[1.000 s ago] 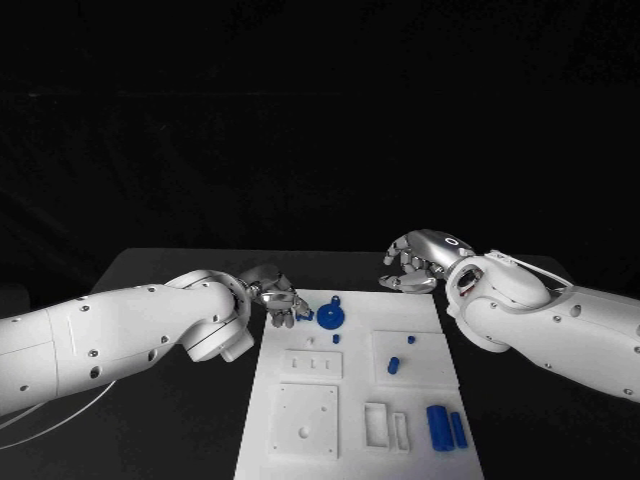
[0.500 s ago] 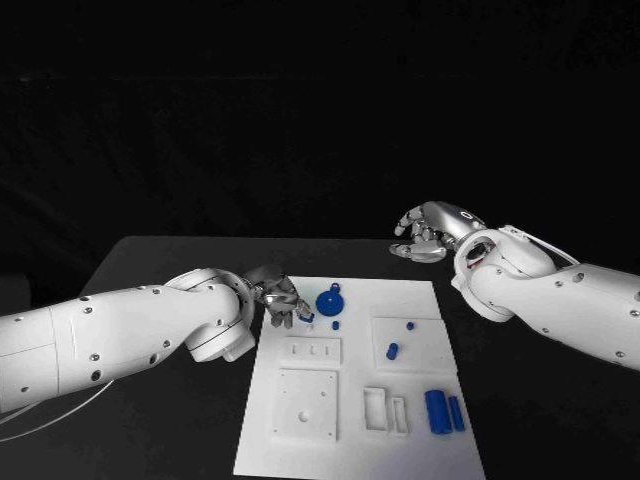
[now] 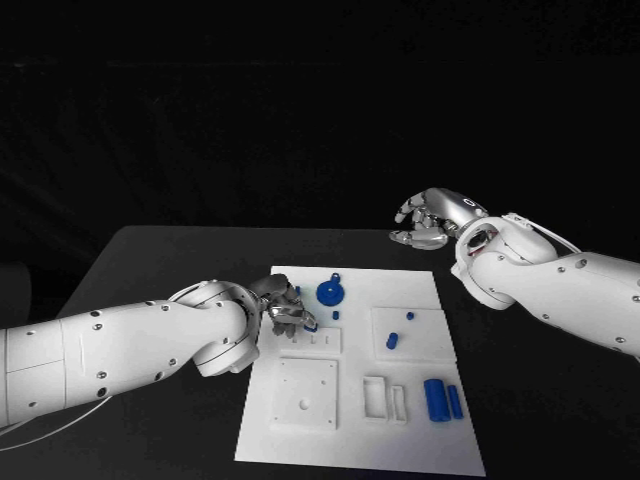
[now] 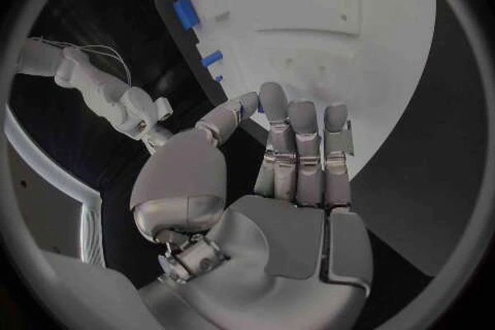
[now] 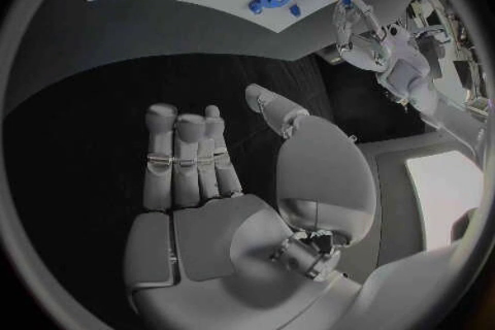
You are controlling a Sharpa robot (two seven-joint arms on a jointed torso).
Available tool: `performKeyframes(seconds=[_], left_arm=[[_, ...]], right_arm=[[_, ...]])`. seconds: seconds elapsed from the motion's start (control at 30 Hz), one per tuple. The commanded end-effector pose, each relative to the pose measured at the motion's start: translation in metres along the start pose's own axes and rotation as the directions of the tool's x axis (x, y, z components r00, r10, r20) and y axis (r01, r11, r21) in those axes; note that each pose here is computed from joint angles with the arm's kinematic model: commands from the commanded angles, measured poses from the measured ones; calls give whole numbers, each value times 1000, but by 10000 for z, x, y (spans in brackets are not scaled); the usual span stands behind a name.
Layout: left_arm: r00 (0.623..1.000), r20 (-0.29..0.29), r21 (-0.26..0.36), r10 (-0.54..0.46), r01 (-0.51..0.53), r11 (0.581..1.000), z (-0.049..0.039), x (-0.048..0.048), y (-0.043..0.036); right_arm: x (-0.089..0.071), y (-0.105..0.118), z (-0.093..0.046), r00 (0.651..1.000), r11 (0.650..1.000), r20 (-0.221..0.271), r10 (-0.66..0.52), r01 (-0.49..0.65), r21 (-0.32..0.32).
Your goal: Assemble the parts on the task board
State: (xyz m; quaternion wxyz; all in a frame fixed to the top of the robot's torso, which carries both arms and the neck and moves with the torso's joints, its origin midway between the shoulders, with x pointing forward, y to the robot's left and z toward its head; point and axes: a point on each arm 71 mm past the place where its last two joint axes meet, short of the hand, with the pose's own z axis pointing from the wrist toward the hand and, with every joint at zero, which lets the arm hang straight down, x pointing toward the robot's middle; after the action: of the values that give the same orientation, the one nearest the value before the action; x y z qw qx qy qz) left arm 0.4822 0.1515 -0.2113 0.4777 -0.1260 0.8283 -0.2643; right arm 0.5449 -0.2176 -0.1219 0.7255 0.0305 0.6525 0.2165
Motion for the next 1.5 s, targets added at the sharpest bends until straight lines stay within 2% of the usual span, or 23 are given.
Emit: performKeyframes(seconds=[0.03,0.27,0.83,1.17,1.5], left_arm=[[999,26,7,45,-45,999,2,32,-4],[998,14,3,62,-62,998,8,56,22],[994,-26,-10,102,-102,995,5,111,1],[993,-18,-23,113,-113,993,44,99,2],[993,-29,-24,117,-118,993,71,136,2]], right_arm=[[-3,15,3,1000,1000,1,3,-3,-11],[-2,14,2,1000,1000,-2,2,-2,-9],[6,28,3,1000,1000,-8,2,-3,-9],[11,40,2,1000,1000,-10,3,-4,-10],[17,46,6,1000,1000,-14,3,-3,-9]])
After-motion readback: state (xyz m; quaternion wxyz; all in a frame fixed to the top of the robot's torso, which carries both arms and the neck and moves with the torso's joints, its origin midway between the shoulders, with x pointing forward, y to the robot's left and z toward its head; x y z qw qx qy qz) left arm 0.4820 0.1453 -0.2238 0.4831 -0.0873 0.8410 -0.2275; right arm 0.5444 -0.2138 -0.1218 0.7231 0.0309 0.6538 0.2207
